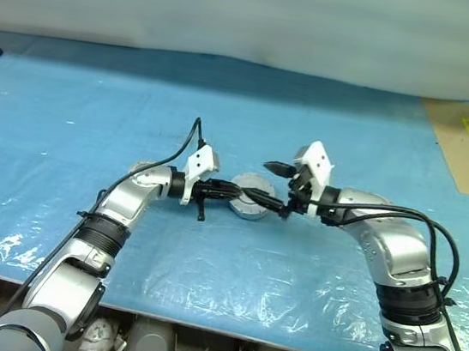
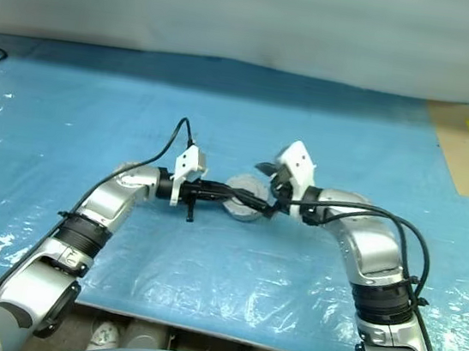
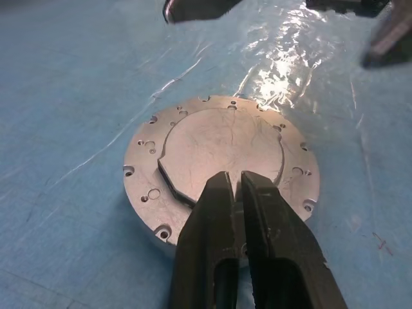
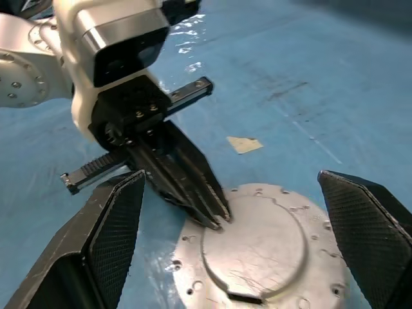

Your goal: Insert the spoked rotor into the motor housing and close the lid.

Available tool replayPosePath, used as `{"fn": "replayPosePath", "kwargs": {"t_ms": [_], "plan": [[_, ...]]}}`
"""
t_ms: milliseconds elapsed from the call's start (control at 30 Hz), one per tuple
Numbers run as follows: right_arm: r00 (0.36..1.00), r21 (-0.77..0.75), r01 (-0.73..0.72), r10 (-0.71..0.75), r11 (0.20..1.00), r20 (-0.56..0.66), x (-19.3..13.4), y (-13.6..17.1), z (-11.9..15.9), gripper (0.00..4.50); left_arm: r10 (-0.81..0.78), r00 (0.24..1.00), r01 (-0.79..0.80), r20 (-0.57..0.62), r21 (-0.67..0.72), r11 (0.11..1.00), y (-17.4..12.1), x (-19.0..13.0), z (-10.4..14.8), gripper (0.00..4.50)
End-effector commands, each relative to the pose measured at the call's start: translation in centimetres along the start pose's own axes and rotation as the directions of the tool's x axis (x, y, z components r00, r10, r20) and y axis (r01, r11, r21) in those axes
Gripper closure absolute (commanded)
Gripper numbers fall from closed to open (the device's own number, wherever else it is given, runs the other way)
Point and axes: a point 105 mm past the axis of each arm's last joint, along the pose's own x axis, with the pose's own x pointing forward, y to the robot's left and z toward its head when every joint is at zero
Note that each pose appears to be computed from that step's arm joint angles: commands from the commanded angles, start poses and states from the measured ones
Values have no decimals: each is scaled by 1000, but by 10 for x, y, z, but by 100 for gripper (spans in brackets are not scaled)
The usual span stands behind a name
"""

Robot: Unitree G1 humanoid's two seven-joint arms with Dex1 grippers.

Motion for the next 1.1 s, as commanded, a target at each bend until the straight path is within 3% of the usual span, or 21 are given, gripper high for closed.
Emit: {"fn": "replayPosePath", "kwargs": {"t_ms": [33, 100, 167, 400, 667, 933, 1033, 1100], "plan": [[992, 171, 120, -125, 978, 17, -26, -25, -5, 3, 7, 997, -11, -71, -50, 999, -2, -1, -21, 419], [984, 427, 170, -179, 888, -21, -46, -41, -22, 3, 4, 998, -8, -70, -48, 999, -1, -2, -19, 419], [989, 579, 129, -148, 805, -14, -55, -38, -29, 3, 1, 998, -5, -67, -47, 999, -1, -2, -18, 419], [997, 791, 54, -74, 610, -11, -47, -10, -60, 3, -10, 998, 7, -59, -49, 999, 1, -2, -13, 419], [999, 850, 12, 20, 527, -26, -10, 19, -77, 3, -10, 998, 7, -67, -42, 999, 5, -3, -12, 419], [999, 825, -49, 14, 562, 50, 9, 17, -58, 3, -9, 998, 6, -66, -41, 999, 6, -3, -11, 419], [995, 807, -92, 23, 583, 97, 15, 18, -47, 64, 16, 998, -19, -59, -46, 999, 11, -5, -7, 419], [994, 805, -104, 24, 584, 111, 22, 19, -45, 130, 16, 997, -19, -71, -38, 999, 12, -6, -8, 419]]}}
